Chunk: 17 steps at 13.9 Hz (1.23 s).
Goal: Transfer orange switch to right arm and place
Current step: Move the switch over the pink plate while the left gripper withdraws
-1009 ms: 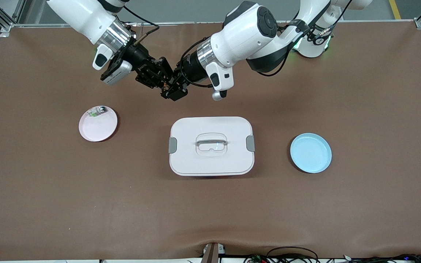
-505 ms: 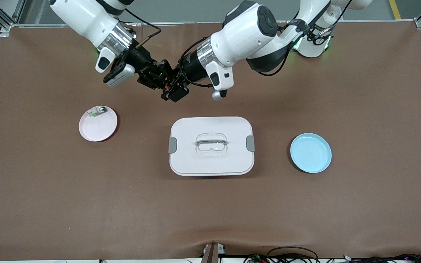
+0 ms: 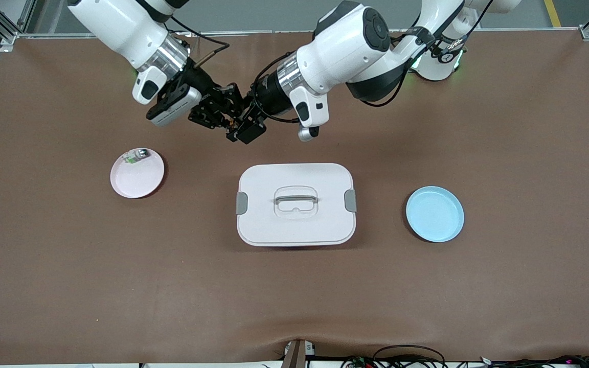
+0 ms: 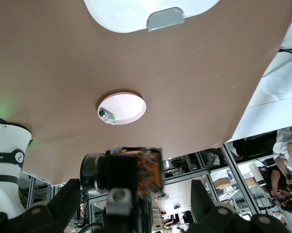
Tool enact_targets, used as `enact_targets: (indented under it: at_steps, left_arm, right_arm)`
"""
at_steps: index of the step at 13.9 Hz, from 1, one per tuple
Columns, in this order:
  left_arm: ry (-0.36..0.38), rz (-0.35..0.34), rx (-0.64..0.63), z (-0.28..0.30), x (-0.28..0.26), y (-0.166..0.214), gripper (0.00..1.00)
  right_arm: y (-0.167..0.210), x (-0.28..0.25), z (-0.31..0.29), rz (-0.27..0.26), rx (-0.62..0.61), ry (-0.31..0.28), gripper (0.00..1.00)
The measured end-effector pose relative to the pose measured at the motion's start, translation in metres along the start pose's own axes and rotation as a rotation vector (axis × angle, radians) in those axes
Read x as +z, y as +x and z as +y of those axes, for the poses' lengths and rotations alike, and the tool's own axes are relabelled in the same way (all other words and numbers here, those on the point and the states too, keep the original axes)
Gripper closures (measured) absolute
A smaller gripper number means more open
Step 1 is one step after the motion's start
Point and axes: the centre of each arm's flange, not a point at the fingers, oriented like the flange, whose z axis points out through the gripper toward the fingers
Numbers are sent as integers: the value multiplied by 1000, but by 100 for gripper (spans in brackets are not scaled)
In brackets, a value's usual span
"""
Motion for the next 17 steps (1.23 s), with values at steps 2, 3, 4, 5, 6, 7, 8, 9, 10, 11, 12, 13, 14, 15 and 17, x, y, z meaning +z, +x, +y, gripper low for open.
enact_targets:
  at_steps: [2,3,4,5,6,7,8,9,10,11,12,13,14,15,17]
  left_arm:
    - [5,15,73,11,-18,6,0]
    - [27,29,132,15,-29,12,0]
    - [58,43,213,19,-39,18,0]
    - [97,55,304,21,-48,25,0]
    - [145,63,398,24,-57,37,0]
    - [196,66,482,28,-67,52,0]
    - [247,54,554,32,-77,70,0]
    - [289,33,619,37,-87,88,0]
    - [326,10,683,42,-99,103,0]
    - [366,-13,744,45,-112,117,0]
    - [407,-39,804,47,-125,131,0]
    - [446,-70,859,48,-138,145,0]
    - [478,-102,908,50,-152,162,0]
    - [504,-133,944,52,-168,182,0]
    - [539,-198,958,55,-215,240,0]
  right_arm:
    - [6,-6,16,-41,-137,-36,66]
    - [9,-8,26,-64,-202,-53,66]
    - [11,-11,38,-94,-264,-70,66]
    - [13,-14,50,-135,-339,-84,66]
    - [14,-18,65,-179,-426,-101,66]
    - [16,-23,82,-217,-524,-121,66]
    - [19,-28,102,-251,-626,-139,66]
    - [22,-34,125,-278,-723,-148,66]
    - [24,-39,149,-300,-800,-147,66]
    - [25,-42,174,-319,-864,-148,66]
    - [24,-45,195,-344,-918,-158,66]
    - [22,-47,212,-373,-963,-175,66]
    - [21,-48,225,-408,-1009,-195,66]
    - [19,-47,233,-442,-1051,-214,66]
    - [8,-33,244,-483,-1113,-232,66]
